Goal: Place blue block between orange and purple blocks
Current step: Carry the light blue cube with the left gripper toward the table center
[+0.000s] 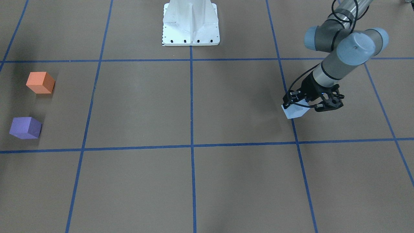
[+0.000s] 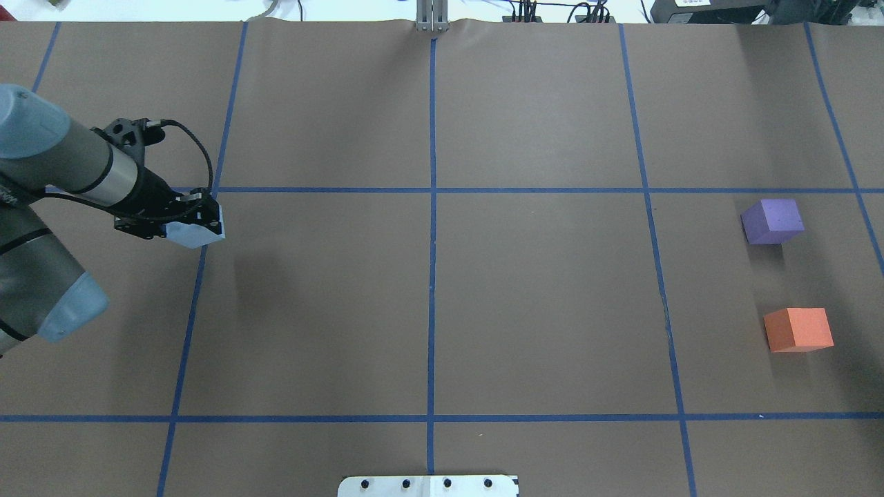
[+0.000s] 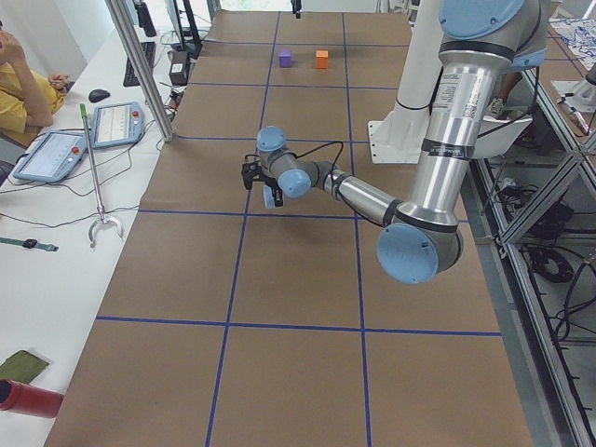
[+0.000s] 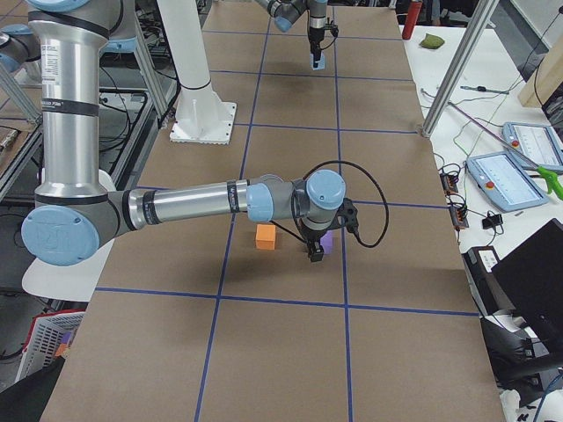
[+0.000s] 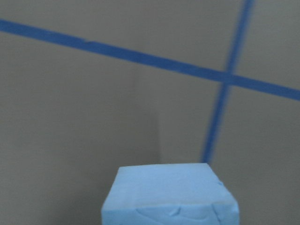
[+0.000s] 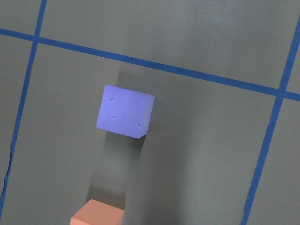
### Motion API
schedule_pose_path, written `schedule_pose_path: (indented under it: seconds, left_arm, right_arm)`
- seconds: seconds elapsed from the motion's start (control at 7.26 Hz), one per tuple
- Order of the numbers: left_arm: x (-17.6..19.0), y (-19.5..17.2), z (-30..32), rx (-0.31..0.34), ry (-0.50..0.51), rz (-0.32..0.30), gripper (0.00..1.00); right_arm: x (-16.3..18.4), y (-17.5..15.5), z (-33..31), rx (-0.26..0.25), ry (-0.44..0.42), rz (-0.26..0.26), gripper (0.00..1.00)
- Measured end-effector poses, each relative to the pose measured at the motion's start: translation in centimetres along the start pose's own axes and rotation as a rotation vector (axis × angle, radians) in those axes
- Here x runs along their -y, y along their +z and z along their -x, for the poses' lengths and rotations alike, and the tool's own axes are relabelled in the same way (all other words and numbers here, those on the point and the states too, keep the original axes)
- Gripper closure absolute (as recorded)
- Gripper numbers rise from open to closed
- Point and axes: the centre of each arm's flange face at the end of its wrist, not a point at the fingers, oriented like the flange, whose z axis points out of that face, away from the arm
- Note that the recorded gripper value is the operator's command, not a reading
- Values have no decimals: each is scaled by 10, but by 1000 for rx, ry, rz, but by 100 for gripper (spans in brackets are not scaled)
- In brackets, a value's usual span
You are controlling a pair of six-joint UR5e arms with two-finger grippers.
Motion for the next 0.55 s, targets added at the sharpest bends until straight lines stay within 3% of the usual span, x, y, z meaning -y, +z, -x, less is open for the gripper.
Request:
schedule_pose_path:
  seconds: [0.28, 0.55]
  left_arm:
    - [-49, 17, -116, -72, 0, 27, 100]
    - [-114, 38, -239, -50, 14, 21, 100]
  right_arm:
    - [0, 1, 1, 9, -1, 1, 0]
    - [0, 4, 3, 33, 0, 4, 0]
